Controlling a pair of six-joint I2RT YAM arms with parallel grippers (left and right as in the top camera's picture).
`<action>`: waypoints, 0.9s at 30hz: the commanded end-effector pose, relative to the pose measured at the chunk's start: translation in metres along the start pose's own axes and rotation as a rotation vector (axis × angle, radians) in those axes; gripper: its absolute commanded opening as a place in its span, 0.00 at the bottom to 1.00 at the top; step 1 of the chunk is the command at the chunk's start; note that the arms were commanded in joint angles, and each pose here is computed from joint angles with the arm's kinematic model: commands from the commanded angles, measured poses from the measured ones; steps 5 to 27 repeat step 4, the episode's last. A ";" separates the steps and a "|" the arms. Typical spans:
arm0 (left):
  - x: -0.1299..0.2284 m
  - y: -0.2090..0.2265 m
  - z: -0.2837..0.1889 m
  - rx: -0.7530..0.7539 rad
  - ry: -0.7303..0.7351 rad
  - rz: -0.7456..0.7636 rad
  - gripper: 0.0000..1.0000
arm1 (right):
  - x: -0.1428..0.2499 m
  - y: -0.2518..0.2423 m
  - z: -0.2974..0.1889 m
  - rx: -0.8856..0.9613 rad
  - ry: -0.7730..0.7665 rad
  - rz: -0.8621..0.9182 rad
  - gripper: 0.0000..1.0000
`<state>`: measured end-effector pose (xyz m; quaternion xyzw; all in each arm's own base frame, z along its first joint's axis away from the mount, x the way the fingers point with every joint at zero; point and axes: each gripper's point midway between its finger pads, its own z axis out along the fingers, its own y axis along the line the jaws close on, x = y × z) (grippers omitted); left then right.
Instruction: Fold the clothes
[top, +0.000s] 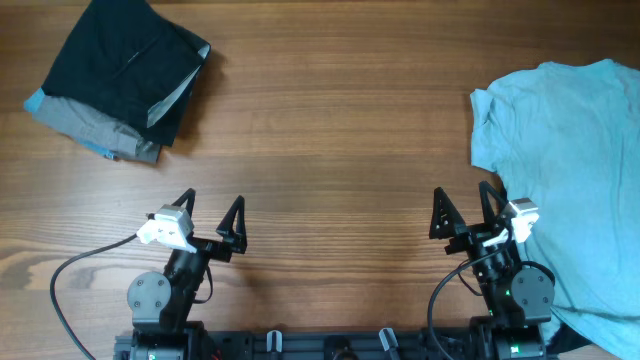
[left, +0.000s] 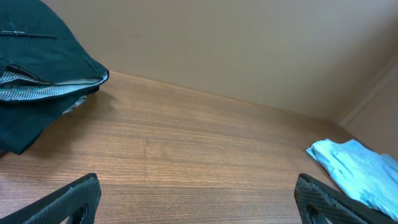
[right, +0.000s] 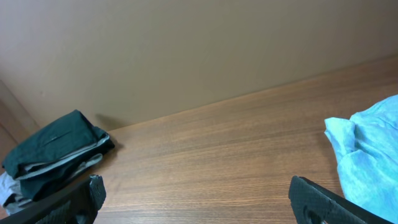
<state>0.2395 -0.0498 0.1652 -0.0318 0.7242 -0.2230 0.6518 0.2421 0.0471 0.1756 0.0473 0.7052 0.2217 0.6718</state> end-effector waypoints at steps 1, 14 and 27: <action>0.002 0.003 0.000 -0.010 -0.005 -0.008 1.00 | 0.000 0.001 0.000 -0.005 -0.001 0.009 1.00; 0.002 0.003 0.000 -0.010 -0.005 -0.008 1.00 | 0.000 0.001 0.000 -0.005 -0.001 0.009 1.00; 0.002 0.003 0.000 -0.010 -0.005 -0.008 1.00 | 0.000 0.001 0.000 -0.005 -0.001 0.009 1.00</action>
